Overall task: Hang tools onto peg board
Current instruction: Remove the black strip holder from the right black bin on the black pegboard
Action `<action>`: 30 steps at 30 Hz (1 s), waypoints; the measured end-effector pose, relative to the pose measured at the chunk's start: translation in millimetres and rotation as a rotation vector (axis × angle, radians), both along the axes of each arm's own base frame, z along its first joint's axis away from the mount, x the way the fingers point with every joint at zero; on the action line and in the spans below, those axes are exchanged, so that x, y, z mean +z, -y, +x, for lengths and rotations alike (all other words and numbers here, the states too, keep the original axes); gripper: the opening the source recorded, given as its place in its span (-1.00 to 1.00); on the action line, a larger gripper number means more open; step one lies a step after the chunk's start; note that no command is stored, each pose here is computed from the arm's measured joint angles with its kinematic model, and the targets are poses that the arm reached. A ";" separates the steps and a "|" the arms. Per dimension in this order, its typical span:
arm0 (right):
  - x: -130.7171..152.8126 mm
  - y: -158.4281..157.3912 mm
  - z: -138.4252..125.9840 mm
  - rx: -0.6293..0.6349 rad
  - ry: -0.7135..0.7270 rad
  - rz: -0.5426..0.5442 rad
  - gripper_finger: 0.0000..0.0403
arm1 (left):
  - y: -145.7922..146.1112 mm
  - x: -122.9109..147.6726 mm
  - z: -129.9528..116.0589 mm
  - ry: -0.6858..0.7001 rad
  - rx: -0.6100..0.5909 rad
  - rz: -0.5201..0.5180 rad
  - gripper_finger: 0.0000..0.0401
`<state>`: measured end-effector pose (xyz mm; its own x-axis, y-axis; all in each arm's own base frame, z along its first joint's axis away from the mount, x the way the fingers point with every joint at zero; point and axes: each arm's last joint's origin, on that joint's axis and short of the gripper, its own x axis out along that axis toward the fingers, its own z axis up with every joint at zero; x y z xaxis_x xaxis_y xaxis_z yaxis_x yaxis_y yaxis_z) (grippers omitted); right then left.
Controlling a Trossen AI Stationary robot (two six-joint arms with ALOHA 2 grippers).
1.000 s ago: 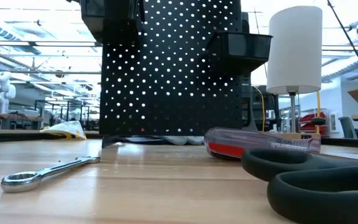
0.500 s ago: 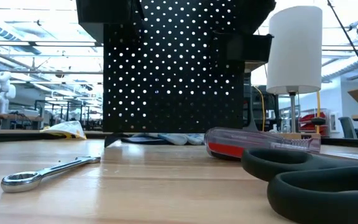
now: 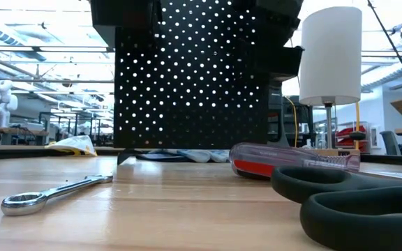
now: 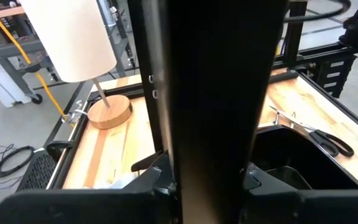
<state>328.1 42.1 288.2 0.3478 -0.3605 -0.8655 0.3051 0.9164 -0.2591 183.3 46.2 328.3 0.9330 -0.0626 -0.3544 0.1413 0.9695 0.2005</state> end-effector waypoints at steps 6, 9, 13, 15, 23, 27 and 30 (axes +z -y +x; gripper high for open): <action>9.1 -16.9 2.7 0.055 0.057 0.015 -0.15 | 0.3 0.2 0.1 0.003 -0.013 0.009 -0.67; 22.1 -29.5 2.4 0.074 0.109 -0.048 -0.16 | 0.6 0.3 0.1 0.005 -0.021 0.020 -0.67; 45.6 -45.3 -0.5 0.087 0.182 -0.094 -0.27 | 0.6 0.3 0.2 0.005 -0.020 0.020 -0.67; 56.9 -53.7 -5.4 0.082 0.204 -0.108 -0.40 | 0.5 0.3 0.2 0.005 -0.018 0.019 -0.67; 70.6 -85.9 -33.4 0.007 0.234 -0.158 -0.97 | 0.2 0.6 0.5 0.010 -0.013 0.024 -0.67; 61.9 -95.7 -48.9 -0.087 0.226 -0.172 -0.99 | 0.1 0.8 0.7 0.016 -0.016 0.035 -0.67; 54.9 -103.4 -53.7 -0.111 0.249 -0.184 -1.00 | 0.7 1.5 1.5 0.027 -0.025 0.067 -0.67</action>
<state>274.5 145.5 343.1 0.4904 -0.5507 -0.6754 0.4757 0.8186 -0.3220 184.8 45.5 329.8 0.9407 -0.0630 -0.3333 0.1589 0.9500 0.2688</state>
